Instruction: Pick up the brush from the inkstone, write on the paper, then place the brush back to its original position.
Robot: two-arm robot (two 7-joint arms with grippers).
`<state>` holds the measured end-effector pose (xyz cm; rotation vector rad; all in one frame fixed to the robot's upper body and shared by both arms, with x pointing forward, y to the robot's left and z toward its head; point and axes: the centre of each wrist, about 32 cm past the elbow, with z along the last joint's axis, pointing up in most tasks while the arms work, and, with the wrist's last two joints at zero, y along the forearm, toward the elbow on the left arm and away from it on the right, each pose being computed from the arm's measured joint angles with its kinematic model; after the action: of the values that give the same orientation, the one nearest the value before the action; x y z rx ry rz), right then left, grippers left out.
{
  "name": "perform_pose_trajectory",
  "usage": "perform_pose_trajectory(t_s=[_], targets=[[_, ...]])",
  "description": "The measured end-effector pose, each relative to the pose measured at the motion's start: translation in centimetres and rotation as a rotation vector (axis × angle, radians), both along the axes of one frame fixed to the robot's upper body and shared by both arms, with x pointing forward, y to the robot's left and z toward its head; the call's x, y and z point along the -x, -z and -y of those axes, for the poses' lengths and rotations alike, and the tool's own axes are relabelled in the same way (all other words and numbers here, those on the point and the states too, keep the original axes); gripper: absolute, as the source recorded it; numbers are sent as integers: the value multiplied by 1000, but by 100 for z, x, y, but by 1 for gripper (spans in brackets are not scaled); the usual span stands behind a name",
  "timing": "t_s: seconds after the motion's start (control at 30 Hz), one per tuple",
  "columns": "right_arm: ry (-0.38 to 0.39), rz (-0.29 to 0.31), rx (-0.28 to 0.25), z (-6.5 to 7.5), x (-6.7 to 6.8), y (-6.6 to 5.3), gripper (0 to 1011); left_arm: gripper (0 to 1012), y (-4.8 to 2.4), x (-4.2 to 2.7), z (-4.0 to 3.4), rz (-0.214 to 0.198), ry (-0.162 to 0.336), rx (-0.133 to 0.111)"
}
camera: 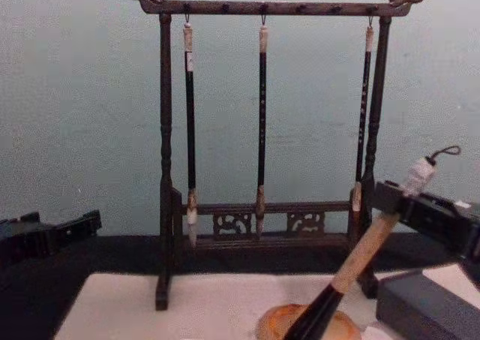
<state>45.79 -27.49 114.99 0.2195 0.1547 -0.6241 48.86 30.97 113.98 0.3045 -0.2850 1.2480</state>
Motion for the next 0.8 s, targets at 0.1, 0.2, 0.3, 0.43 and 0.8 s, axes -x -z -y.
perform_pose_trajectory(t_s=[0.1, 0.2, 0.3, 0.43, 0.8], targets=[[10, -2, -3, 43, 26, 9, 166, 1002, 0, 0, 0, 0, 0, 0], [19, -5, -8, 85, 45, 16, 166, 1002, 0, 0, 0, 0, 0, 0], [27, -6, -14, 131, 61, 13, 165, 1000, 0, 0, 0, 0, 0, 0], [39, -4, -23, 190, 88, 9, 166, 1002, 0, 0, 0, 0, 0, 0], [64, 25, -41, 301, 145, -75, 165, 1002, 0, 0, 0, 0, 0, 0]])
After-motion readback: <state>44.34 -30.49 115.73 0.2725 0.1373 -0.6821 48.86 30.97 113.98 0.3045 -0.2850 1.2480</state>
